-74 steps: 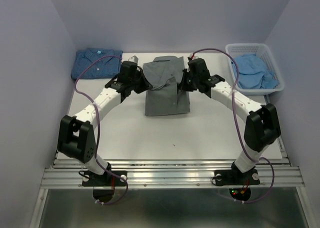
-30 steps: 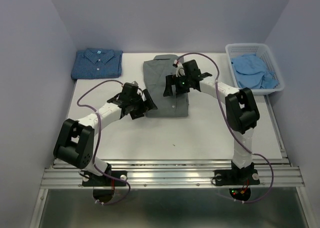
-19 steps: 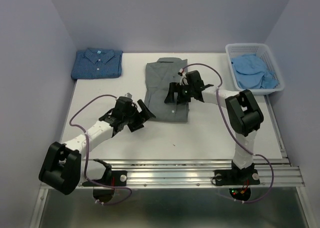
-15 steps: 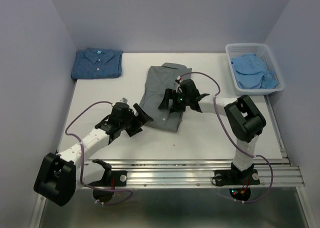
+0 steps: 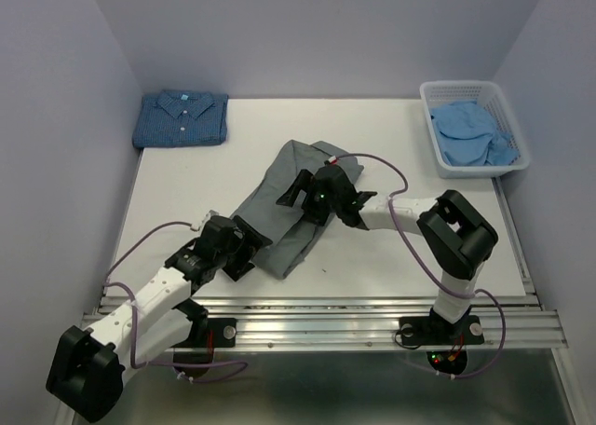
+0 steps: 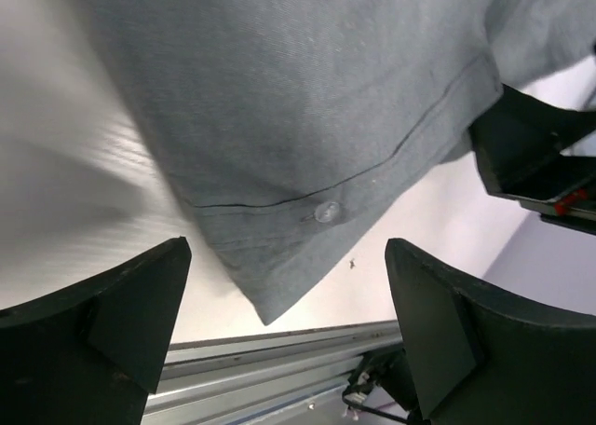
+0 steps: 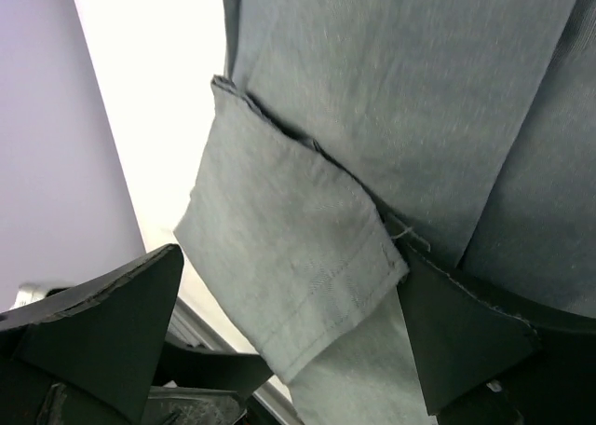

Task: Fold and stack the long sleeve shirts
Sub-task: Fold the shirt

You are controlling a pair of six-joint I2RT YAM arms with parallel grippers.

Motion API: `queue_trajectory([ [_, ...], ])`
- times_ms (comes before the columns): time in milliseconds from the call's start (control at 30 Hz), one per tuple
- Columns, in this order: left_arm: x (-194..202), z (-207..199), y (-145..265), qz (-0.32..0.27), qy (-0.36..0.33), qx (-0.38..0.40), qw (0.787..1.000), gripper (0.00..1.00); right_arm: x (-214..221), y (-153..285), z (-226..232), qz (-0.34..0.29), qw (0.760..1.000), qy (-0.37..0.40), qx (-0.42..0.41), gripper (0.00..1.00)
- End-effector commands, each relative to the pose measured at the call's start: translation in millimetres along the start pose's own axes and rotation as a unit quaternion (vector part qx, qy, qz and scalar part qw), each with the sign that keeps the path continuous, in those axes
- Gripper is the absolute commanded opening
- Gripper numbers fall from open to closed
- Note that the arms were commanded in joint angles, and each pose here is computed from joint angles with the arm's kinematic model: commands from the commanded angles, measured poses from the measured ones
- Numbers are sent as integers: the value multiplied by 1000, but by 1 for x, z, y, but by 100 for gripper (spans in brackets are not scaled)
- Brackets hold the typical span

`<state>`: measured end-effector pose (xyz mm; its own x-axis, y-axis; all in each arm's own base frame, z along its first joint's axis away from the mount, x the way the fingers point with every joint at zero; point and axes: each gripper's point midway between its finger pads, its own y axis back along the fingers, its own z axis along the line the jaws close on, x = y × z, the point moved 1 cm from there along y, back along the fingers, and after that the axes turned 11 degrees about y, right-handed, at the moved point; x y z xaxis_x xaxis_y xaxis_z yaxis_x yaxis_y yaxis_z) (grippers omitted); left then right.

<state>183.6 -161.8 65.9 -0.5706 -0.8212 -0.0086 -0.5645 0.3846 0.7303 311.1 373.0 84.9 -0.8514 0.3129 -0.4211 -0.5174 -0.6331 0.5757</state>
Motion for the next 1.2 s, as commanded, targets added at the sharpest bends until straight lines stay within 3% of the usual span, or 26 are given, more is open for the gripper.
queue_trajectory([
  [0,-21,7,18,-66,7,-57,996,99,-25,13,30,-32,999,9,-27,100],
  [233,-14,40,16,-49,11,-115,992,99,-58,41,48,-84,994,68,-27,100],
  [467,-18,30,-13,-55,17,-95,994,97,-68,58,42,-92,992,86,-20,100],
  [533,-19,26,-22,-55,15,-94,994,90,-75,61,31,-99,991,91,-2,100],
  [600,-19,24,-29,-53,8,-94,994,74,-84,67,20,-115,987,109,24,100],
  [667,-18,25,-37,-47,-1,-105,993,53,-91,74,7,-126,981,136,59,100],
  [767,-18,25,-42,-44,-12,-122,991,30,-98,82,-3,-139,971,174,92,100],
  [800,-20,27,-41,-47,-16,-130,990,13,-105,87,-4,-147,967,185,96,100],
  [867,-22,18,-39,-53,-20,-126,990,0,-106,90,-3,-139,956,241,93,100],
  [1033,-28,-21,-17,-60,-61,-97,992,0,-99,84,2,-88,908,406,59,99],
  [1067,-28,-27,-13,-59,-70,-94,991,0,-94,81,7,-70,894,442,34,89],
  [1133,-28,-43,0,-55,-88,-90,990,0,-94,70,9,-60,889,452,27,73],
  [1167,-28,-48,5,-53,-101,-91,989,0,-90,64,10,-54,887,459,26,47],
])
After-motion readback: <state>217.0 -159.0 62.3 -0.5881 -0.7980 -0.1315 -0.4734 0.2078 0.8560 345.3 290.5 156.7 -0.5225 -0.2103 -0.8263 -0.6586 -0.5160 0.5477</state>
